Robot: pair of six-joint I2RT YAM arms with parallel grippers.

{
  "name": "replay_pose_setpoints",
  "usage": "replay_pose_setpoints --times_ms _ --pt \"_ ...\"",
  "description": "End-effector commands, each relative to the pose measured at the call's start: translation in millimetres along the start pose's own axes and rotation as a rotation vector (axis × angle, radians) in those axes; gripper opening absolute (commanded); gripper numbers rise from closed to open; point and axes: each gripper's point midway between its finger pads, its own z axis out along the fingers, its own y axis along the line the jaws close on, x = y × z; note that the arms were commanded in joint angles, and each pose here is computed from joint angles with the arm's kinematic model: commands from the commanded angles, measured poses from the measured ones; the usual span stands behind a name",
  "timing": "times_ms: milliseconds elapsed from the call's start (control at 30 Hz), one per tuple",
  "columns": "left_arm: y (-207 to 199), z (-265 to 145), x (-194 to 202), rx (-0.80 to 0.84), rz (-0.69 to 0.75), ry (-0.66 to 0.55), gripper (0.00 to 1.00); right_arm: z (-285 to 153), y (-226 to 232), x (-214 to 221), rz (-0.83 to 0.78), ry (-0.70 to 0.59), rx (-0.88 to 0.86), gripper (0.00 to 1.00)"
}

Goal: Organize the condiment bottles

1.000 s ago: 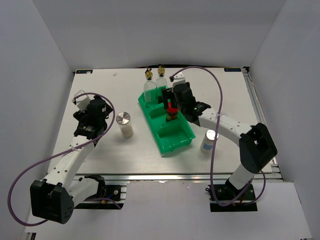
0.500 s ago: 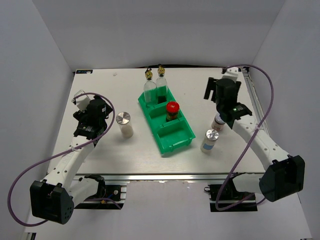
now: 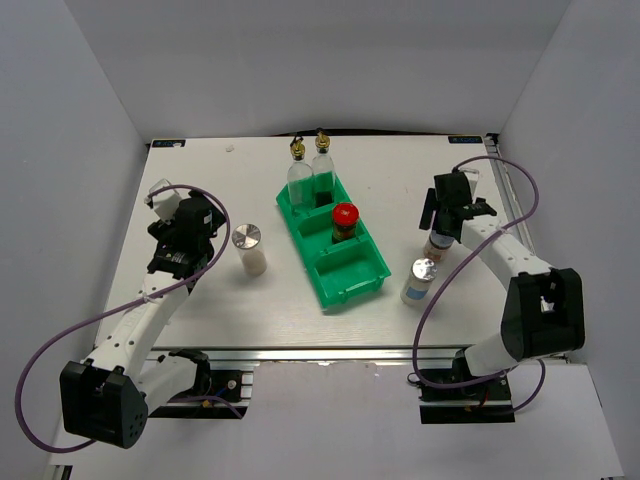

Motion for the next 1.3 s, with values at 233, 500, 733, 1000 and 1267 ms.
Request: replay_pose_setpoints --times_ms 233,500,733,1000,1267 --pt "-3.5 -0.1 -5.6 0.018 -0.016 -0.015 0.98 10.3 7.0 27.6 0.069 0.094 -0.031 0.85" --pt "-5.6 -1.1 -5.0 0.031 -0.020 -0.011 0.98 9.8 8.8 35.3 0.075 0.102 -0.051 0.70" --pt "-4.4 -3.5 -8.4 0.034 -0.029 -0.023 0.98 -1.6 8.5 14.0 0.080 0.043 -0.067 0.34" --pt "-5.3 -4.6 -8.5 0.040 -0.026 -0.020 0.98 -22.0 7.2 -18.6 0.064 -0.049 -0.096 0.18" --pt "-4.1 -4.2 -9.0 0.034 -0.026 -0.025 0.98 -29.2 22.0 -30.7 0.011 -0.105 -0.198 0.00"
